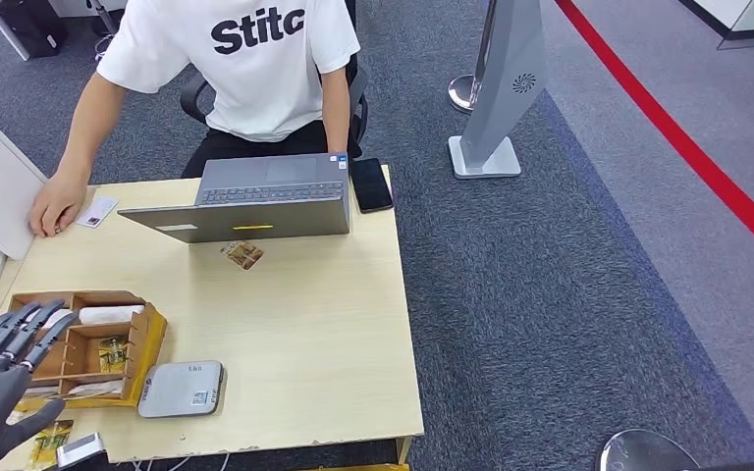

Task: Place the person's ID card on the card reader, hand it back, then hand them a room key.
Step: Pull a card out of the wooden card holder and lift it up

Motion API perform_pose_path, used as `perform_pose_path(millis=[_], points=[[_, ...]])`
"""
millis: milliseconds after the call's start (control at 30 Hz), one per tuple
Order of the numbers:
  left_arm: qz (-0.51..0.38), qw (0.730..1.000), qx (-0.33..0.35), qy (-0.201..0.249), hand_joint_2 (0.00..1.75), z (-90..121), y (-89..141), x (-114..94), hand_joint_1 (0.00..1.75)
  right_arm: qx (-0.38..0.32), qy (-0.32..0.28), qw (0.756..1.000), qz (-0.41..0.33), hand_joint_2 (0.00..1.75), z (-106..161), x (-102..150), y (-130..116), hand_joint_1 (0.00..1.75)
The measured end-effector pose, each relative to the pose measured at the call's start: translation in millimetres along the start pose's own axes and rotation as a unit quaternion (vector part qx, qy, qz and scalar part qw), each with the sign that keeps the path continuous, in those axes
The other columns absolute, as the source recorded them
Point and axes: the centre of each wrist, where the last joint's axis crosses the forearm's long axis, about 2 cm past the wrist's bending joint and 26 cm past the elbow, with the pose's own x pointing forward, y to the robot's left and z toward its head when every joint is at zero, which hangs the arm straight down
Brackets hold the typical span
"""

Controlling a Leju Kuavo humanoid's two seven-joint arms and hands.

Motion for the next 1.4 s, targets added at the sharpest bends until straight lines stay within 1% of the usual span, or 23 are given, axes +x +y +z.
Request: perform_pose_path(millis=[200,367,800,1233,1400], points=[[0.013,1.0,-0.016,0.011,1.75,4.5,-13.2,10.3,0.0,0.0,0.0,1.0,0.001,1.75,0.0,0.3,0.0,0.0],[0.022,0.999,-0.035,0.034,1.75,13.2,-28.6,19.3,0.0,0.0,0.0,1.0,0.001,1.75,-0.1,0.4,0.0,0.0],[0.047,0.994,-0.065,0.069,1.75,25.4,-53.3,31.3,0.0,-0.001,0.001,1.0,0.003,1.75,-0.1,0.9,0.0,0.0],[0.06,0.993,-0.059,0.085,1.75,26.7,-60.1,37.3,0.0,-0.002,0.0,1.0,0.005,1.75,-0.1,1.3,0.0,0.0],[0.051,0.992,-0.03,0.11,1.75,24.5,-61.8,43.4,0.0,-0.005,0.001,1.0,0.006,1.75,-0.1,1.4,0.0,0.0]])
